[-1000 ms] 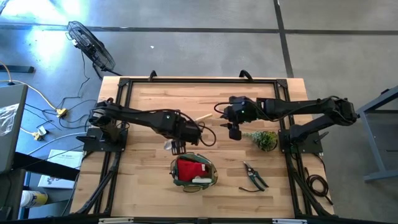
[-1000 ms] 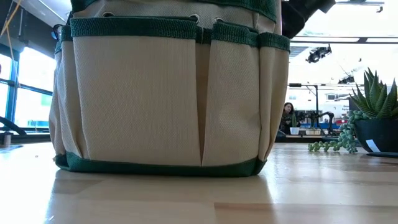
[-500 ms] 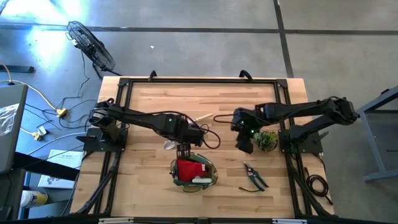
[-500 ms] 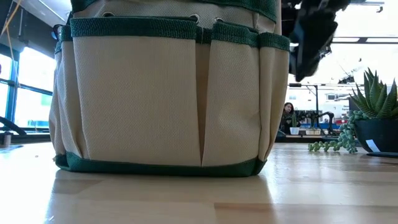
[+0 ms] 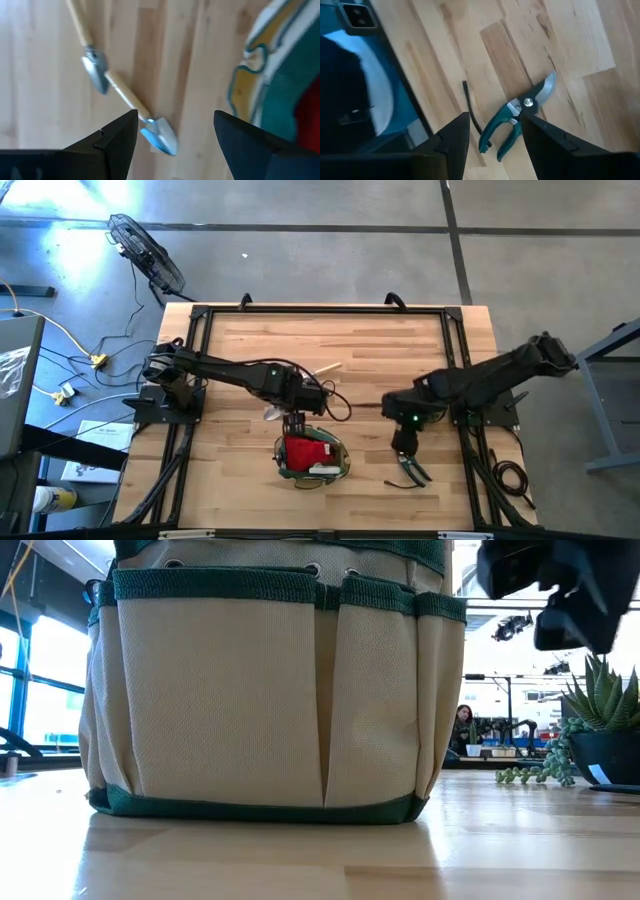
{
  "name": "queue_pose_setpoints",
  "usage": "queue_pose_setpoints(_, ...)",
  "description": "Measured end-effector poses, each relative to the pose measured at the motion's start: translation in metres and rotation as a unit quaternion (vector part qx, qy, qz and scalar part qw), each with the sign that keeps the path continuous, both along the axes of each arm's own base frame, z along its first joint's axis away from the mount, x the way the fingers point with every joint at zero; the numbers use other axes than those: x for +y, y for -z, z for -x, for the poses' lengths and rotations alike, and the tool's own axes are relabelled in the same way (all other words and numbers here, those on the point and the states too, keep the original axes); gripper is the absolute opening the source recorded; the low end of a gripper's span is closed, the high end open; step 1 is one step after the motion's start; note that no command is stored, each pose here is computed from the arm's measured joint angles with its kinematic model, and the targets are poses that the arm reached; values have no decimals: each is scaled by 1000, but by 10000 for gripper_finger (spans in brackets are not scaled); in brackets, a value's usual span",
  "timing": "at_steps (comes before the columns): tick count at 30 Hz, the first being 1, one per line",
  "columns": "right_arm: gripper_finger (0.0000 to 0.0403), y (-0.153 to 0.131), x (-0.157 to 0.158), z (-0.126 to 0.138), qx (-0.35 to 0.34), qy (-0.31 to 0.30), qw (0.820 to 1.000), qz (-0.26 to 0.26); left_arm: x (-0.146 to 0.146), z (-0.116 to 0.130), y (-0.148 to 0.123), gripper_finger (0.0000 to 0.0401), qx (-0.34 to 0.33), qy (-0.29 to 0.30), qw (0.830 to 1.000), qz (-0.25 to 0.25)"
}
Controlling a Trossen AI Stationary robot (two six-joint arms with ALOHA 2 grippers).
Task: Pick & Place Garden tools in Gardening bag
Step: Put the green shear scissors into the gardening bag
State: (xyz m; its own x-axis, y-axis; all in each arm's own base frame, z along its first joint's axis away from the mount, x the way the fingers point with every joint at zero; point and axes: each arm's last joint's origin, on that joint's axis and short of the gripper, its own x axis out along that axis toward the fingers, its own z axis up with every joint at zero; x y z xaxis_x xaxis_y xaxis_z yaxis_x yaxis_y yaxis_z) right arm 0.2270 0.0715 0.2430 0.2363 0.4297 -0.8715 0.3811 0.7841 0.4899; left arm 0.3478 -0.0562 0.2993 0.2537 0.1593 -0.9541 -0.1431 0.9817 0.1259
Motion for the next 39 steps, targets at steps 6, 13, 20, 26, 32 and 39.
queue_pose_setpoints(6,169,1,23,8,1,19,999,50,-6,4,1,251,16,-63,995,72)
queue_pose_setpoints(13,169,2,46,20,-26,35,992,116,-30,21,2,251,57,-148,985,70)
queue_pose_setpoints(20,169,3,68,32,-63,62,982,166,-64,46,-20,251,85,-233,967,64)
queue_pose_setpoints(26,169,11,88,39,-40,58,986,153,-106,77,-45,251,41,-231,968,93)
queue_pose_setpoints(32,169,32,105,40,-8,24,984,177,-146,108,-46,251,-4,-201,977,66)
queue_pose_setpoints(39,169,60,113,33,66,22,980,186,-166,125,-43,251,-98,-229,968,33)
